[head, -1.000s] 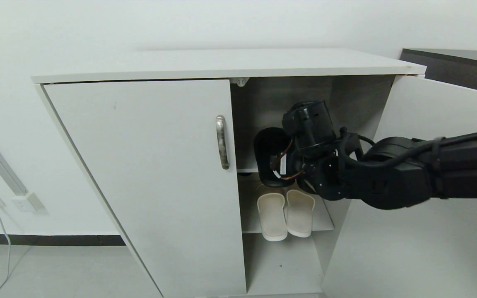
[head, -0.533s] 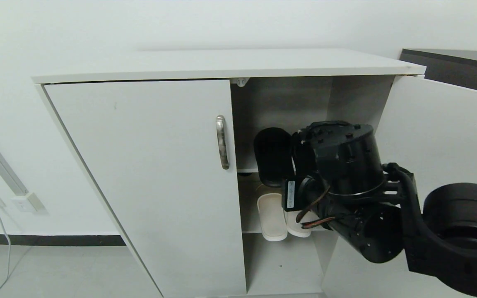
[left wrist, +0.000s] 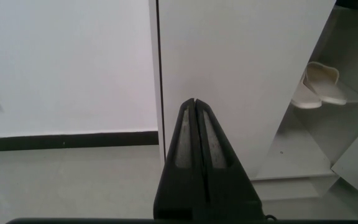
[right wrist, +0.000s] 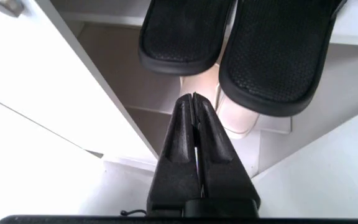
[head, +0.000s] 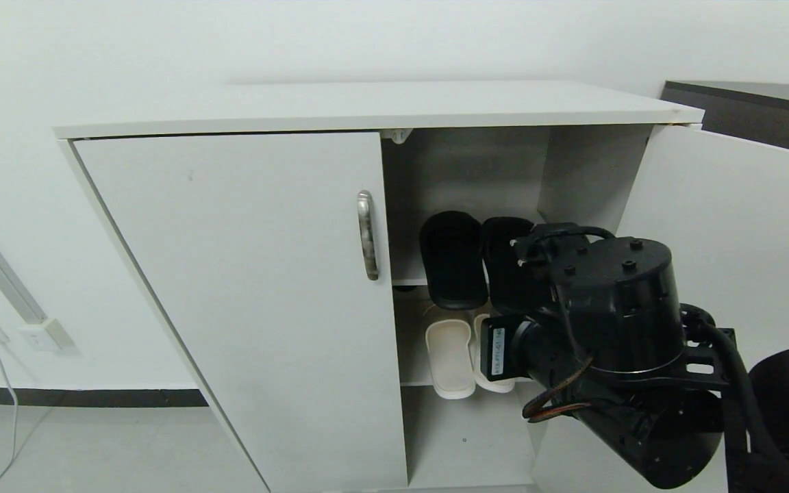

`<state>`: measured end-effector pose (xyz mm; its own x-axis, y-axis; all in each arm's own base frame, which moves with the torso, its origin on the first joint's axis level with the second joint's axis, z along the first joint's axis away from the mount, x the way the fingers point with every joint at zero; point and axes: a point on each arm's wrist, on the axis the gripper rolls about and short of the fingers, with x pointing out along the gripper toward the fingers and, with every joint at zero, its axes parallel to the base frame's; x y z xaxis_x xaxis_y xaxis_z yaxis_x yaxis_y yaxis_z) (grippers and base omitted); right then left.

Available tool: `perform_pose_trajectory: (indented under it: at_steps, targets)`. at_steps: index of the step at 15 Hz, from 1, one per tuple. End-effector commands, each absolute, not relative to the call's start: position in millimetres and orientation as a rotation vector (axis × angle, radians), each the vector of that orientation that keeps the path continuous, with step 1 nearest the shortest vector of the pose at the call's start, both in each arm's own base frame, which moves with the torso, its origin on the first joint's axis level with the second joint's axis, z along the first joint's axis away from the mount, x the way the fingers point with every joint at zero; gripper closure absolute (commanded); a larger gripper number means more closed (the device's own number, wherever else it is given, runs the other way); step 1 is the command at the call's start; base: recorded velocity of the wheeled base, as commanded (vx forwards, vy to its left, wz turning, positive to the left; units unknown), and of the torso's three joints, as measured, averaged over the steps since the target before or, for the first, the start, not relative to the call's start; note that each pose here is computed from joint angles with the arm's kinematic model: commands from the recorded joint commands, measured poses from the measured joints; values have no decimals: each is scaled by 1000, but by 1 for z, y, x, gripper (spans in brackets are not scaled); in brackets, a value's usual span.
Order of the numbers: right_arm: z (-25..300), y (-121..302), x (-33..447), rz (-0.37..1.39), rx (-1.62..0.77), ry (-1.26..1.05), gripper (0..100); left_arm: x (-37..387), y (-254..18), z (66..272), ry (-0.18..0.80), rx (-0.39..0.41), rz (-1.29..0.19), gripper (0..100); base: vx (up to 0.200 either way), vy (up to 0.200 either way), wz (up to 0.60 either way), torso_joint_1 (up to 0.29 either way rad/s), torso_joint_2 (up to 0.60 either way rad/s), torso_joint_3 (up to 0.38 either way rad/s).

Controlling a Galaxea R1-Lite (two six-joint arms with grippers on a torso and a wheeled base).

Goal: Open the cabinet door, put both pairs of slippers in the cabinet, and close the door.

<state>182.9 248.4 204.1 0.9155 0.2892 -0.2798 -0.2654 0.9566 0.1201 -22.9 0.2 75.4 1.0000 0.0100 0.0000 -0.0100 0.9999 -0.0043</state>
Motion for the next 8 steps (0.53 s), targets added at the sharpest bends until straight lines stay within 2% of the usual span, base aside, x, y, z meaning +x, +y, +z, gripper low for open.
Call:
perform_pose_trajectory:
  at_steps: [1,7,8]
  targets:
    - [203,248,182,285,76,303,100,-23,0,76,0,-5,11,100,0,0,0,0,0,0]
    - [198,249,183,283,67,314,100,-23,0,75,2,-5,9,100,0,0,0,0,0,0]
    - [198,249,183,282,65,315,100,-23,0,76,0,-5,9,100,-200,0,0,7,7,2]
